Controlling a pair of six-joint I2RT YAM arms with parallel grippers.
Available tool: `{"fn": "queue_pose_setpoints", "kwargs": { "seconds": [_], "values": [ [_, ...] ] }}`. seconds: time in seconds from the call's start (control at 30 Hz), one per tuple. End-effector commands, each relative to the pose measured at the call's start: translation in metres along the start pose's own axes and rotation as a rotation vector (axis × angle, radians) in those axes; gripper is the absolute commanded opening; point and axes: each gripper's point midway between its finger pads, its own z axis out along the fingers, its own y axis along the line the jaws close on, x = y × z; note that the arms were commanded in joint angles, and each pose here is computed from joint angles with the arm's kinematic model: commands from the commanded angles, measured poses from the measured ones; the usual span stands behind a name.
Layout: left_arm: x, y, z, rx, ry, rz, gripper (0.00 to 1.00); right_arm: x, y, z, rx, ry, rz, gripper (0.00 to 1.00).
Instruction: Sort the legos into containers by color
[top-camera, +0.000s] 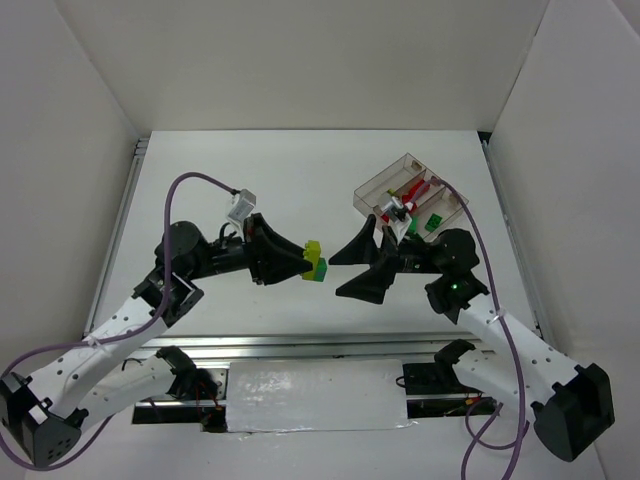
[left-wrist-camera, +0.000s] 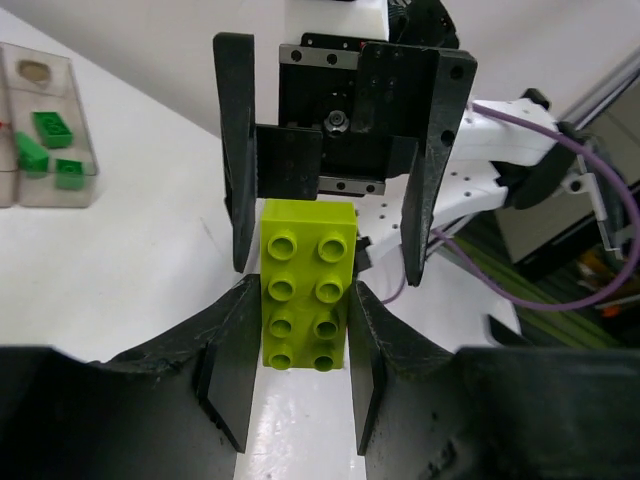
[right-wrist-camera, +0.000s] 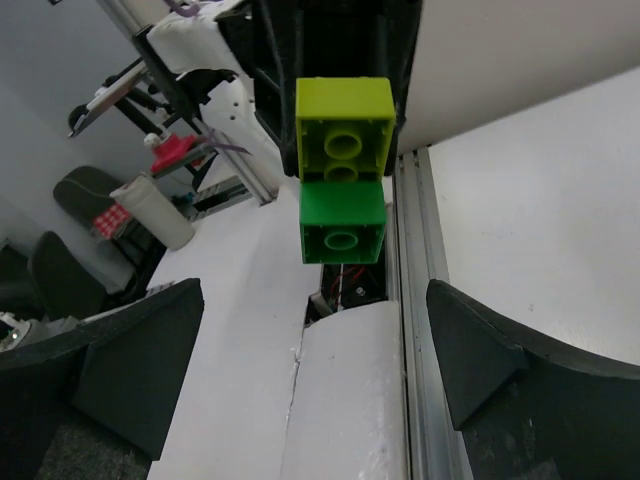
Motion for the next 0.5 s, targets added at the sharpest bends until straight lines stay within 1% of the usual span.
{"fn": "queue_pose_setpoints", "kwargs": {
  "seconds": [0.0, 0.13, 0.2, 0.23, 0.27, 0.37, 0.47],
  "values": [
    [-0.019, -0.026, 0.000, 0.133, -0.065, 0.037, 0.00, -0.006, 0.019, 0.005, -0.085, -0.015, -0.064, 1.00],
    [-0.018, -0.028, 0.001, 0.147, -0.065, 0.019, 0.00, -0.016, 0.012, 0.013, -0.039, -0.056, -0.041, 0.99],
    [-0.017, -0.028, 0.001, 0.150, -0.066, 0.013, 0.00, -0.019, 0.009, 0.017, -0.019, -0.061, -0.032, 0.97],
    [-0.018, -0.028, 0.001, 0.150, -0.066, 0.014, 0.00, -0.020, 0.008, 0.018, -0.014, -0.060, -0.027, 0.95],
    [-0.017, -0.027, 0.002, 0.146, -0.063, 0.011, 0.00, -0.023, 0.011, 0.020, -0.023, -0.059, -0.035, 0.87],
    [-0.016, -0.025, 0.002, 0.138, -0.061, 0.011, 0.00, -0.025, 0.018, 0.024, -0.053, -0.065, -0.036, 0.79],
    [-0.013, -0.021, 0.003, 0.128, -0.054, 0.005, 0.00, -0.026, 0.024, 0.029, -0.069, -0.060, -0.038, 0.78]
  ]
}}
